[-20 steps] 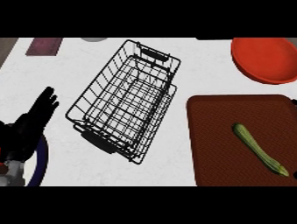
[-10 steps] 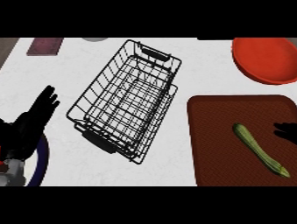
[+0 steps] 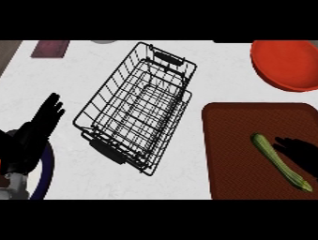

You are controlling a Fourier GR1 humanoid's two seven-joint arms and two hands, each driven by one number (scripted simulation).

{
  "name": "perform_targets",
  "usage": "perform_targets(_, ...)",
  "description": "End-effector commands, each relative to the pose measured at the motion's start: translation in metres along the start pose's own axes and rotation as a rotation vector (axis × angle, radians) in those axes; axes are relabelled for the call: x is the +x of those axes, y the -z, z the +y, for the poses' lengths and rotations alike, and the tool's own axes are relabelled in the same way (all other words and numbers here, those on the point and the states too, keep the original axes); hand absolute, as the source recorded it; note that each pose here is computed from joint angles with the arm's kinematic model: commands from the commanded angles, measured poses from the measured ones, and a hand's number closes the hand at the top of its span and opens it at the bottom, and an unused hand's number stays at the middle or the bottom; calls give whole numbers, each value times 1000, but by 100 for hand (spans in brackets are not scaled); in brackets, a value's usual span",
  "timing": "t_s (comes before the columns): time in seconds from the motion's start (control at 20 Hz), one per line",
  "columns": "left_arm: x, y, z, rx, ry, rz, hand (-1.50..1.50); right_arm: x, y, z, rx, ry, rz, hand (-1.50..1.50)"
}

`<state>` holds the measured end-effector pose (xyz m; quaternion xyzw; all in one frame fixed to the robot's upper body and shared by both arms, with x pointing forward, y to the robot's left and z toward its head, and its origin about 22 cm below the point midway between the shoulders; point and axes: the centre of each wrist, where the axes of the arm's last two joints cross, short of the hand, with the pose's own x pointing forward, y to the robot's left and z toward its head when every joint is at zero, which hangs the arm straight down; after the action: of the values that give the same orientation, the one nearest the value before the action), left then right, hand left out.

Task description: Pick the squash from the tray and place it in the tiered basket

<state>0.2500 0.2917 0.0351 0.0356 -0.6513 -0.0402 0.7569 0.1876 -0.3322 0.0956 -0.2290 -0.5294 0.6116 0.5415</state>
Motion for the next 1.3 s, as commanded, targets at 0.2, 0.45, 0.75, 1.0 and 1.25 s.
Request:
perform_targets(0.2,5,-10,-1,-9,12,2,0,-11,46,44,17,-28,88,-150)
perform_targets(0.45,-1,8,10,0,-1,-2,0,-28,58,63,-27,-57,74,-150)
perform_targets(0.75,-8,-2,-7,-8,17,-9,0,-43,48,70,-102,-76,90,-150)
perform_targets(1.0,10,4,-4,-15,16,-8,0,-71,56,69,-66,-101,122,-150)
perform_targets(1.25,7,3,-1,-15,5,-23,0,-59,79,78,112,-98,98,150)
